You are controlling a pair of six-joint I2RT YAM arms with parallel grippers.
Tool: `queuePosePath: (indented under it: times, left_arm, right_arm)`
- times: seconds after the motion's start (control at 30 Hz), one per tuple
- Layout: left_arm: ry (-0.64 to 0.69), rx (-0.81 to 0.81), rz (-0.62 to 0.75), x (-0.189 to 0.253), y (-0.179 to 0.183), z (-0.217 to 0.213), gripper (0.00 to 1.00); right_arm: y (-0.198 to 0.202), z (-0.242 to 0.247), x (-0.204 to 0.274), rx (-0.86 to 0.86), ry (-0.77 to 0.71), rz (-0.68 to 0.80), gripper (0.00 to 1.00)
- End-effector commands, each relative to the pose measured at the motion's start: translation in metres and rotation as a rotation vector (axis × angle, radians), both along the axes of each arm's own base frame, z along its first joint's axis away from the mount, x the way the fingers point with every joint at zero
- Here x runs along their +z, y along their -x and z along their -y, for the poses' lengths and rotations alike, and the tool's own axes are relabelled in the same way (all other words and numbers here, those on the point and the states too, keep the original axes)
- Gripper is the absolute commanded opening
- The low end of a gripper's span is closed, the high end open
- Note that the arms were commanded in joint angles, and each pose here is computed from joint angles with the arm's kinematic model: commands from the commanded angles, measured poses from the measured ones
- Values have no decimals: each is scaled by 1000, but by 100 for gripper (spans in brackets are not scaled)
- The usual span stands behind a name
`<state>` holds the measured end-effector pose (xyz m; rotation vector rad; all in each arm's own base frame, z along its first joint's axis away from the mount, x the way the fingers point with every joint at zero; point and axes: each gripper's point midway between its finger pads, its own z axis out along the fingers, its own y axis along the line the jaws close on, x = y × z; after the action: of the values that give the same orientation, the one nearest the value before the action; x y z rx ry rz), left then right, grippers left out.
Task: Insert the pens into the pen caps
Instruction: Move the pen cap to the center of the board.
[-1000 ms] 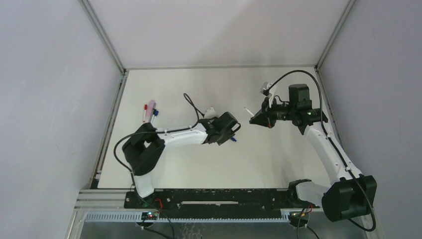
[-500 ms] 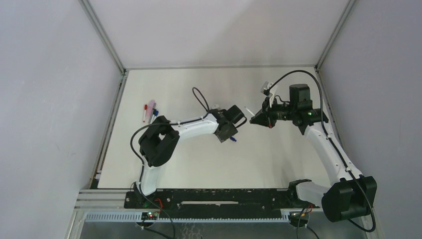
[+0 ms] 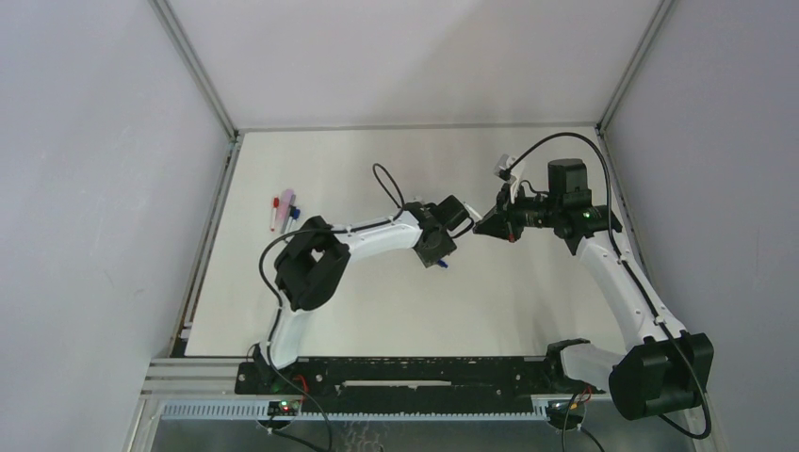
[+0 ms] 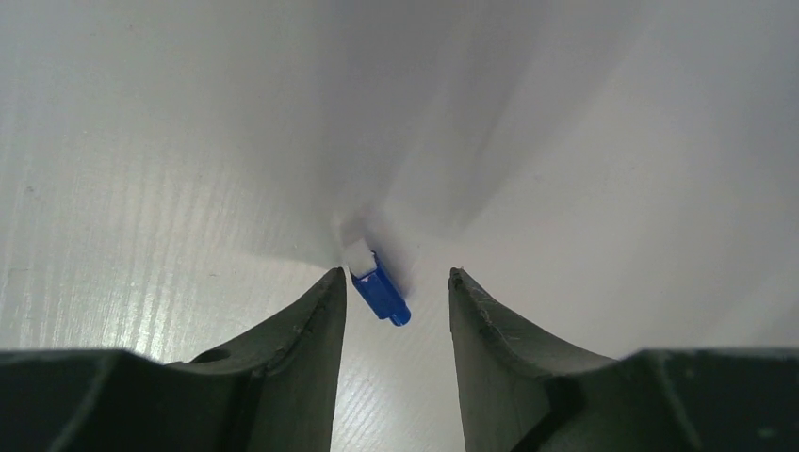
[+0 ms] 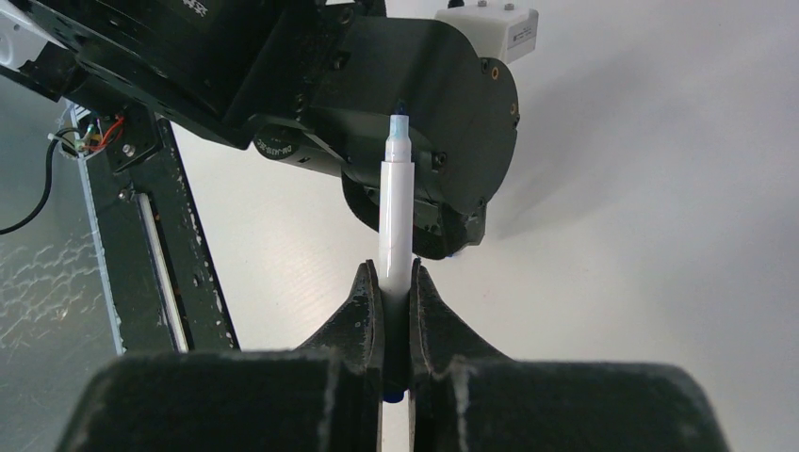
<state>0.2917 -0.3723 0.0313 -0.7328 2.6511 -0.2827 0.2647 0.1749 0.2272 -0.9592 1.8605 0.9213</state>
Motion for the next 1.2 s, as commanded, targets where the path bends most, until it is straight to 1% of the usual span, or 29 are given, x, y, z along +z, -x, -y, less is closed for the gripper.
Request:
queuePosePath:
  times: [0.0, 0.13, 0.33, 0.57, 0.77, 0.87, 0.97, 1.17]
  left_arm:
    - [17, -6, -7, 10, -4, 7, 48]
    - [8, -5, -15, 6, -4, 6, 48]
    - [-3, -22, -44, -1, -2, 7, 42]
    - [-21, -35, -55, -3, 1, 4, 31]
    - [-39, -62, -67, -3, 7, -2, 17]
    - [-54, -104, -73, -2, 12, -7, 12]
    - [-72, -154, -65, 3, 20, -14, 9]
    - [-162, -266, -21, 15, 43, -45, 9]
  right_arm:
    - [-4, 0, 23, -3, -21, 70, 0]
    - [-3, 0, 23, 0, -23, 70, 0]
    - [-3, 0, 24, 0, -26, 73, 0]
    - [-3, 0, 25, 1, -28, 74, 0]
    - [-2, 0, 25, 4, -30, 74, 0]
    - [-2, 0, 26, 4, -32, 73, 0]
    - [-1, -1, 26, 9, -35, 72, 0]
    - [1, -1, 27, 17, -42, 67, 0]
